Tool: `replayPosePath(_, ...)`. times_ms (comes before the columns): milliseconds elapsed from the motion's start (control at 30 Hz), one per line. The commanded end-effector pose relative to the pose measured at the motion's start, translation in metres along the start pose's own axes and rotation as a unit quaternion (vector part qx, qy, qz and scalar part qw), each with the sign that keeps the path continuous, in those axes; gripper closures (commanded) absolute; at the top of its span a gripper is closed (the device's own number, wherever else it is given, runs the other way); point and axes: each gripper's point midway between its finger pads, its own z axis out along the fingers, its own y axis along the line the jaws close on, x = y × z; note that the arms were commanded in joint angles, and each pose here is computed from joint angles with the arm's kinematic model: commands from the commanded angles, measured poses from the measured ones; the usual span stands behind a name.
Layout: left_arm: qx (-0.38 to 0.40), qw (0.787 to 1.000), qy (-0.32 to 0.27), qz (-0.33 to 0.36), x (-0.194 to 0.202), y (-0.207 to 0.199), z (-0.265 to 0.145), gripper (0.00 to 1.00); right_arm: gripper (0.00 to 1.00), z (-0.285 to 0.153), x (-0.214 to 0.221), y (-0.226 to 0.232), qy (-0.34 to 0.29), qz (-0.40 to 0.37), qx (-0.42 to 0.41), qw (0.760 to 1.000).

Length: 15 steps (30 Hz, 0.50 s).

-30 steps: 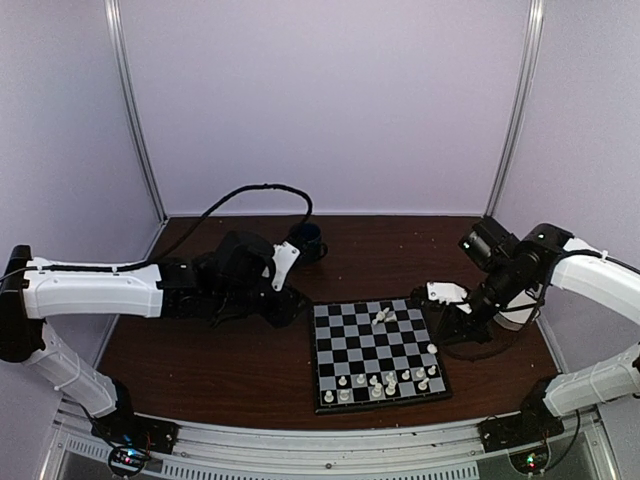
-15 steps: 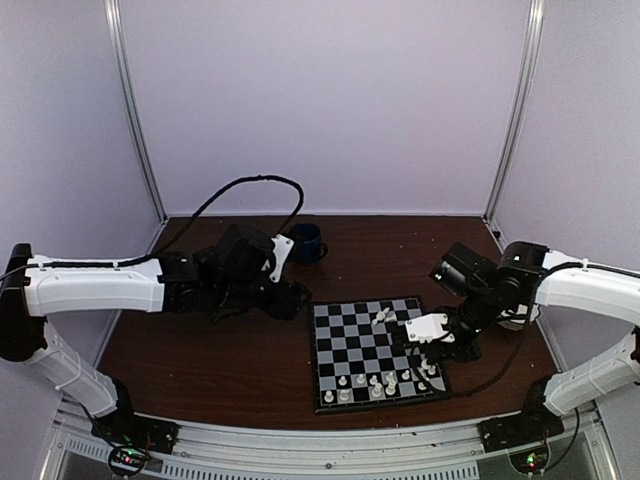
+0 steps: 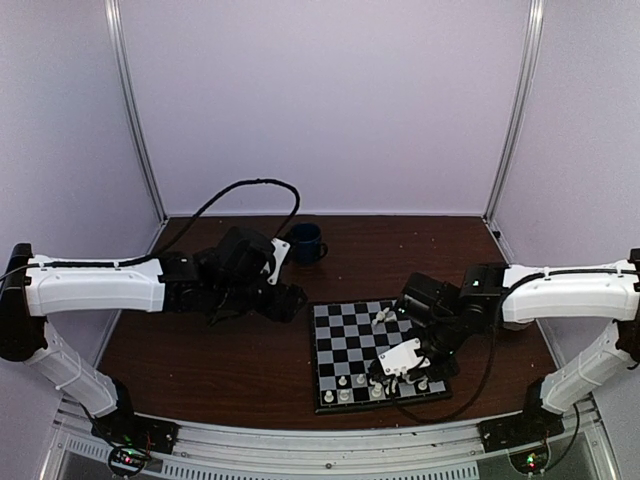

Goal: Set up the chess pieces on the board
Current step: Place the bishop on f1.

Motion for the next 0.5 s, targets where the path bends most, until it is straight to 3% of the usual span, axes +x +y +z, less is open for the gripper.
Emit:
replayPosePath(0,-0.007,1.000,-0.006,-0.008,0.000,0.006,-0.005,0.32,0.95,0.008,-0.002,-0.003,0.015,-0.026,0.023,0.999)
replayPosePath(467,-0.020,1.000,-0.008,-0.002,-0.002,0.010,-0.006,0.32,0.94,0.022,0.001,0.008,0.037,-0.054,0.024,0.998)
